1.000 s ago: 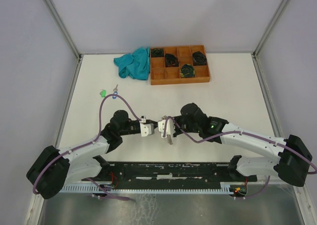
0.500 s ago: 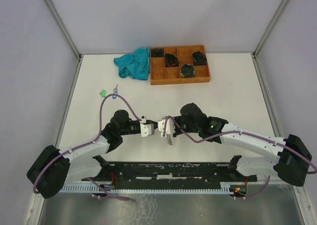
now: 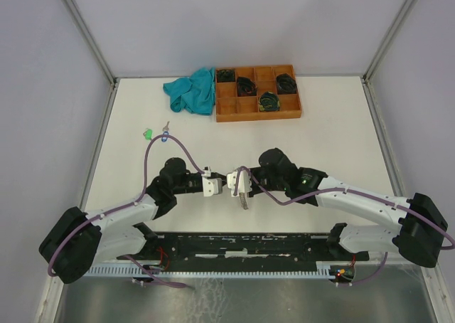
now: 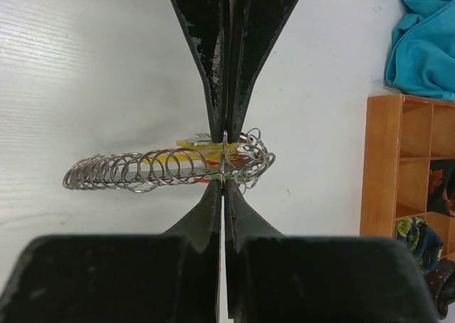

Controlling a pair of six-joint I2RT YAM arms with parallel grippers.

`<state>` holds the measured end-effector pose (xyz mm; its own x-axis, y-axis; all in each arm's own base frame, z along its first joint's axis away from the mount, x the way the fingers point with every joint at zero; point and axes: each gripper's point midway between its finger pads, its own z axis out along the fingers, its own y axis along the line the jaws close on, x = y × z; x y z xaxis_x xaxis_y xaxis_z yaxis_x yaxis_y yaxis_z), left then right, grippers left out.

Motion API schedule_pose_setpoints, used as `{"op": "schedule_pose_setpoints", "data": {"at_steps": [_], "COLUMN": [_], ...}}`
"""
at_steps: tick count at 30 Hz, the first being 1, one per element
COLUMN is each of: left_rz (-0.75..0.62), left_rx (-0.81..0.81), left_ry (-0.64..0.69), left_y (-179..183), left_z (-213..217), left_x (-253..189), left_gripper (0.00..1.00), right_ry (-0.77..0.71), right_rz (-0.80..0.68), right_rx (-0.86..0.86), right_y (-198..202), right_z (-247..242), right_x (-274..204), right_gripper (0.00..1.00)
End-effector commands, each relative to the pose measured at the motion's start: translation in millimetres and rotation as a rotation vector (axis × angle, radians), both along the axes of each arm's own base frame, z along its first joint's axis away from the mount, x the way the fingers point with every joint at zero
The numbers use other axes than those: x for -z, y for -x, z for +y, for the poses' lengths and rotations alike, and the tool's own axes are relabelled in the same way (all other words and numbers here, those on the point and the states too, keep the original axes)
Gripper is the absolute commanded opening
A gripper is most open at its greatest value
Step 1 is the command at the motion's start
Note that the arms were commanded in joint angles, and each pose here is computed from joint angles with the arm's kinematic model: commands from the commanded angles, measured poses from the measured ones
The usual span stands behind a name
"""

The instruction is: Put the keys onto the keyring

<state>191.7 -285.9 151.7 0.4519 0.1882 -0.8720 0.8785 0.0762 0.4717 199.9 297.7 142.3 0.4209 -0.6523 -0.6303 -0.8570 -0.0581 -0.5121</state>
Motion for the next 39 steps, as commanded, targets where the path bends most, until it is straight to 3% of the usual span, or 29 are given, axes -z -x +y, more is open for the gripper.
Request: {"op": "schedule_pose_setpoints", "data": {"at_steps": [1, 39], "left_rz": [-0.069, -0.025], "left_rx": [0.003, 0.023], "left_ry": [0.039, 0.03], "left_y": [-7.6, -3.4], "left_z": [-8.7, -19.4], "left_x": [-24.4, -22.9], "left_gripper": [0.03, 0.03], "right_ry": [-0.156, -0.207], "right_rz": [-0.045, -0.039], "right_rx": [-0.054, -0.115], "right_y": [3.1, 15.3], "right_z": [26.8, 41.7], "right_x": [-49.1, -58.7], "right_gripper": [0.01, 0.01]}}
